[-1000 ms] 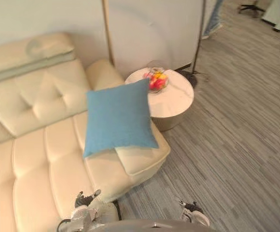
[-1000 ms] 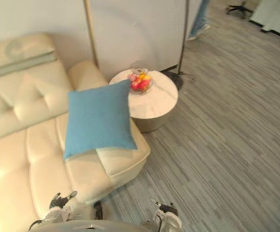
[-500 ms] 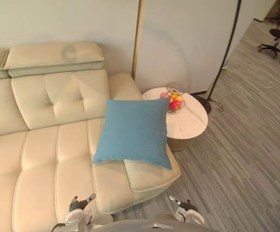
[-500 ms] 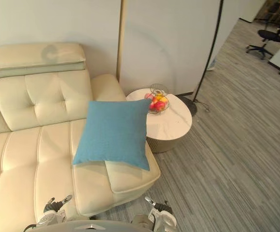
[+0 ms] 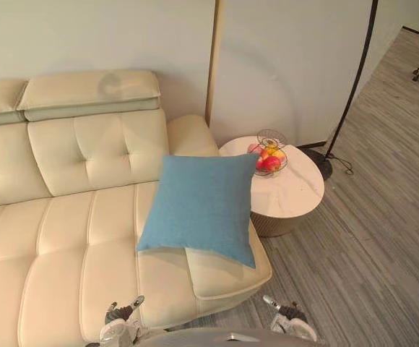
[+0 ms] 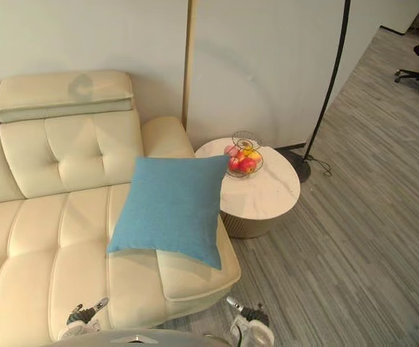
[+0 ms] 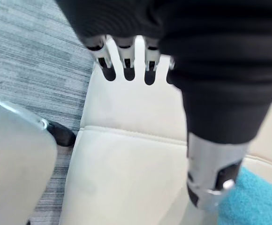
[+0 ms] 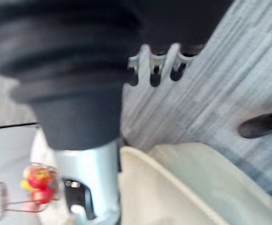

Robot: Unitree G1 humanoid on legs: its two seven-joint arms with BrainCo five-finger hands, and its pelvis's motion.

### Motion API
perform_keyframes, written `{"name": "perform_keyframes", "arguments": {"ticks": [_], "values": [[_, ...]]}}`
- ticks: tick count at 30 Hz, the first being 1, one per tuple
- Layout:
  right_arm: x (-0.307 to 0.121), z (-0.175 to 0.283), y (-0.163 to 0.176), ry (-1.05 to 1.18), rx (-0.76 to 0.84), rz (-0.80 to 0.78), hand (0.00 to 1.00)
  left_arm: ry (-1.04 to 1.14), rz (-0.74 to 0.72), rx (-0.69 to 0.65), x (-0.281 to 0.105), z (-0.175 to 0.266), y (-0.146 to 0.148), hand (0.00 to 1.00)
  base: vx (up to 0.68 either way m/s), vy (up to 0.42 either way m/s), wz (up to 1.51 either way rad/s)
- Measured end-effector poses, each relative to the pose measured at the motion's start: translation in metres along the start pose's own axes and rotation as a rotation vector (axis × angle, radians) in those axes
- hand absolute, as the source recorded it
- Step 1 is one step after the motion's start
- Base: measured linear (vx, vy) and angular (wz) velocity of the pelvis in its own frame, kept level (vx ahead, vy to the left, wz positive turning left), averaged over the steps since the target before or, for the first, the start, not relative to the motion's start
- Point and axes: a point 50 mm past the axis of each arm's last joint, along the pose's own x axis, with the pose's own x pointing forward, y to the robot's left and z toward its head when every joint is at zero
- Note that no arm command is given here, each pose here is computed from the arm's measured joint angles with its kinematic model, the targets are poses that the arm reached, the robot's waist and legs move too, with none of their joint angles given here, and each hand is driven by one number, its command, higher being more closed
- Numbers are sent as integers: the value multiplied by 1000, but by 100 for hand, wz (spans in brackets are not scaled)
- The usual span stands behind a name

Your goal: Pick up cushions and gather them together orderly.

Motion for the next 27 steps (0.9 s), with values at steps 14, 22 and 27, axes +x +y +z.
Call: {"name": "perform_keyframes", "arguments": {"ticks": [14,22,27], "values": [[-9,97,48,-393,-81,254,0,-323,71,-161,0,92,34,0,-13,7,-4],[-39,154,125,-609,-80,511,0,-612,-86,-184,-24,196,-18,0,-125,6,0],[-65,184,162,-733,-86,627,0,-808,-206,-170,-65,264,-65,0,-209,19,1]]}}
